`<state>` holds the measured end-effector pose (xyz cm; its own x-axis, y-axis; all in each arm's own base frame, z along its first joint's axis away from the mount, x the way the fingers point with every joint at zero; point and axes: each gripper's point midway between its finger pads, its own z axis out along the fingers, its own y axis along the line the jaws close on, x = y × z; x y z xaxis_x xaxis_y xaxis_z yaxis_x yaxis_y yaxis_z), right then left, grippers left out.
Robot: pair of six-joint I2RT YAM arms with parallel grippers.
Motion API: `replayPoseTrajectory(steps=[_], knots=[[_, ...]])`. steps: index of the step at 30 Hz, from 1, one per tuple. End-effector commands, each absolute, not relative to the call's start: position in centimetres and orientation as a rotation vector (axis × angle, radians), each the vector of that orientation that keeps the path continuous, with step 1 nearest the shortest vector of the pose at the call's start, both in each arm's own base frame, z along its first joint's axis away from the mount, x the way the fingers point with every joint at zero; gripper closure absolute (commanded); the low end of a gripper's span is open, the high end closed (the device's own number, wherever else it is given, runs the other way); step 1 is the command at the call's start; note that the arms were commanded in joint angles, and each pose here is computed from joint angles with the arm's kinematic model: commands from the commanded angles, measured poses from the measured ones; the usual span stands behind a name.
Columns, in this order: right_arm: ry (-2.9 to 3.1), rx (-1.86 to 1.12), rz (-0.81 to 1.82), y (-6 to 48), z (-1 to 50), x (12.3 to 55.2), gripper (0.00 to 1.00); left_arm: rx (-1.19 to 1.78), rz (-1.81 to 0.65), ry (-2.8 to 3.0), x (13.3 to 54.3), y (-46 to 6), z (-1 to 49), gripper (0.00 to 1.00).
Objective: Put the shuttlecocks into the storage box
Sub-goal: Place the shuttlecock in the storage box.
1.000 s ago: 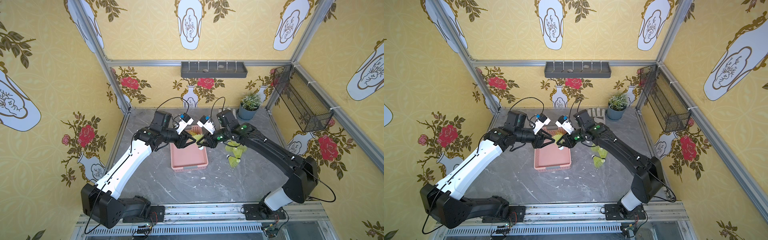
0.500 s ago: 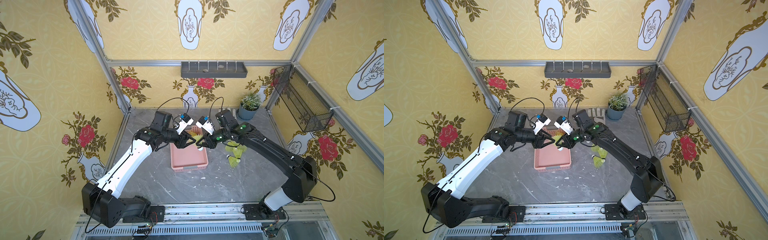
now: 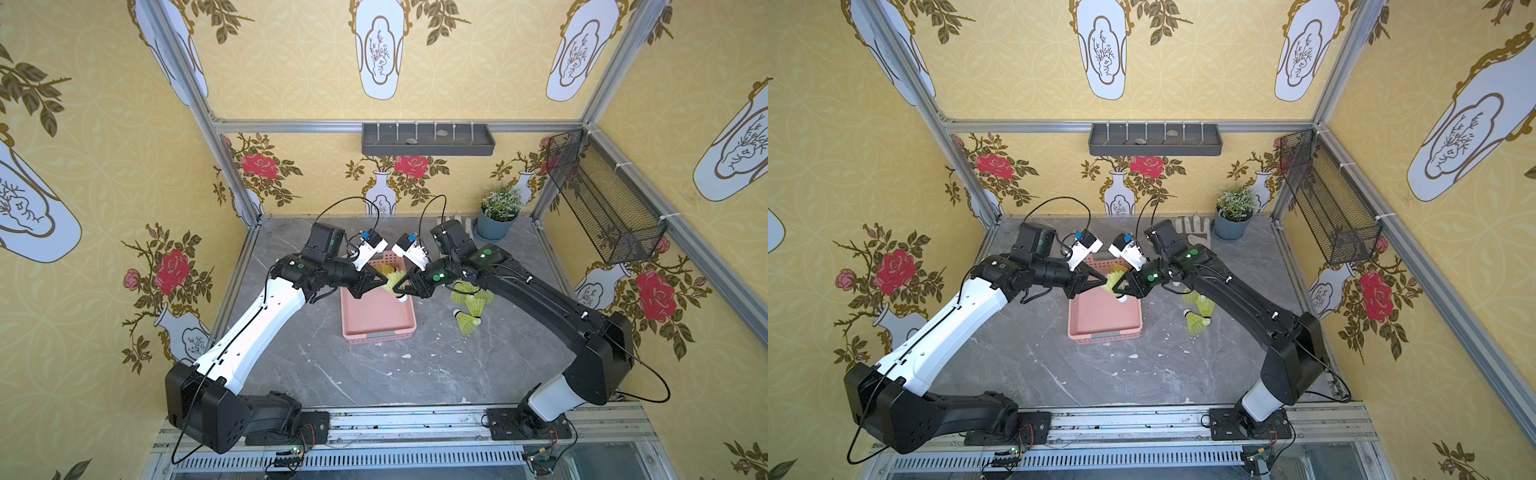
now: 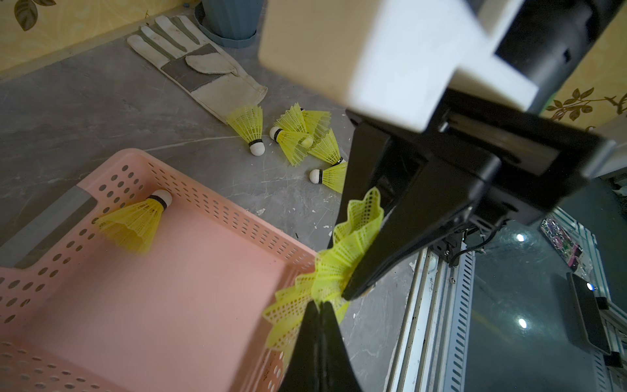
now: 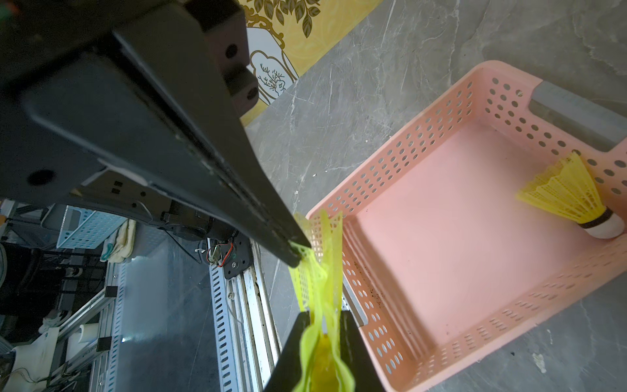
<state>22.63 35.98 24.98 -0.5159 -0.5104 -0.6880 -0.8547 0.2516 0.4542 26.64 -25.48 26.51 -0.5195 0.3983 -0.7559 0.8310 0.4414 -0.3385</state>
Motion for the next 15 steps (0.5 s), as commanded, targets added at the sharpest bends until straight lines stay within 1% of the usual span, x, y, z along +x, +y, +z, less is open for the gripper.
replayPoseTrajectory(steps=[1,3,5,6,9,12,15], knots=[[2.110,-1.237,1.143,36.0,25.2,23.0,0.81,1.005,-0.958,2.113,26.8,-25.5,26.4,1.00],[2.125,-1.208,1.109,35.8,24.9,23.5,0.74,0.958,-0.933,2.107,27.4,-25.3,26.6,1.00],[2.137,-1.161,1.069,35.3,24.7,24.3,0.60,0.899,-0.918,2.090,27.9,-25.2,26.9,1.00],[2.143,-1.126,1.042,35.0,24.6,24.9,0.49,0.862,-0.915,2.082,28.2,-25.1,27.2,1.00],[2.162,-1.014,0.976,33.9,24.3,26.5,0.34,0.754,-0.923,2.066,29.0,-24.9,27.3,1.00],[2.172,-0.877,0.909,32.3,24.2,28.3,0.28,0.613,-0.932,2.061,30.2,-24.6,27.2,1.00],[2.182,-0.750,0.849,30.6,24.1,29.8,0.27,0.449,-0.902,2.075,31.8,-23.9,26.4,1.00]])
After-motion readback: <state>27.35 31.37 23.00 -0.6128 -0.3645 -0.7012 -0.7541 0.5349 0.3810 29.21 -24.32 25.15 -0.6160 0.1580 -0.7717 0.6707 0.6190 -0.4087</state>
